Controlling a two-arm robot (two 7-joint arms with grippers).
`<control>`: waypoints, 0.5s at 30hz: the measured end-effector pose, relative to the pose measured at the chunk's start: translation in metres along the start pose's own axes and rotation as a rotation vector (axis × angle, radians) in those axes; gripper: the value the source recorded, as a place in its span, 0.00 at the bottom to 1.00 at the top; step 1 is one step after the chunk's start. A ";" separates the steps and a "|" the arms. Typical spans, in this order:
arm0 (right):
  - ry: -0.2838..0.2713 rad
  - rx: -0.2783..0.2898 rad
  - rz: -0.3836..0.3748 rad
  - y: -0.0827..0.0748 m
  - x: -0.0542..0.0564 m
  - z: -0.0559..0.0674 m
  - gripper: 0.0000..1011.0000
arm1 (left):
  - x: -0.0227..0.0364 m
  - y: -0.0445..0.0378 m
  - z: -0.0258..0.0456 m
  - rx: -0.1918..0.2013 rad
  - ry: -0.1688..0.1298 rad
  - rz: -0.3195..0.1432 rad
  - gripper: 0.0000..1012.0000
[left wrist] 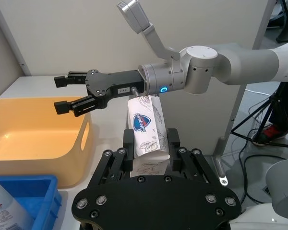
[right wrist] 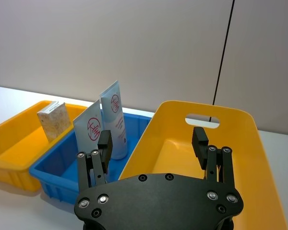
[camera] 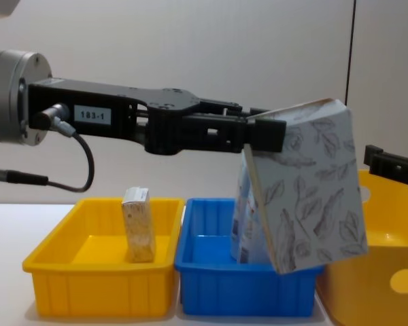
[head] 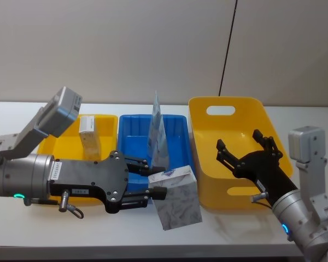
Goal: Bimanual collaborative sorting of washing and personal care products
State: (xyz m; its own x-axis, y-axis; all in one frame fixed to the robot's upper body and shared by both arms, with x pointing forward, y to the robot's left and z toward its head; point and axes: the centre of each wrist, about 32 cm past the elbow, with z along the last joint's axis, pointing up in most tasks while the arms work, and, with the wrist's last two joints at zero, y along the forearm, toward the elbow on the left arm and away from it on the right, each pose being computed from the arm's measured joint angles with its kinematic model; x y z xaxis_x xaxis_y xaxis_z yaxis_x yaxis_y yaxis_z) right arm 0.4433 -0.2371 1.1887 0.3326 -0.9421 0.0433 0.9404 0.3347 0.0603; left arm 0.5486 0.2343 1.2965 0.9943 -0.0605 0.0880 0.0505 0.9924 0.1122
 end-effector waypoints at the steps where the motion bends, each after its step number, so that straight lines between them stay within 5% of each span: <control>1: 0.000 0.000 0.000 0.000 0.000 0.000 0.99 | 0.0000 0.0000 0.0000 0.000 0.000 0.000 0.37; 15: -0.002 -0.005 0.064 -0.002 0.008 0.001 0.99 | -0.0003 -0.0001 0.0007 -0.001 0.000 0.000 0.37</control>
State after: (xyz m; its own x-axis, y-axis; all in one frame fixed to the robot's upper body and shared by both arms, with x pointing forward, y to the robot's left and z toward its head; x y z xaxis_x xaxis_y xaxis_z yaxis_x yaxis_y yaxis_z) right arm 0.4439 -0.2454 1.1900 0.3923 -0.9185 0.0489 0.9173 0.3946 0.0526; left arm 0.5482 0.2341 1.2972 0.9943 -0.0608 0.0880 0.0508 0.9925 0.1116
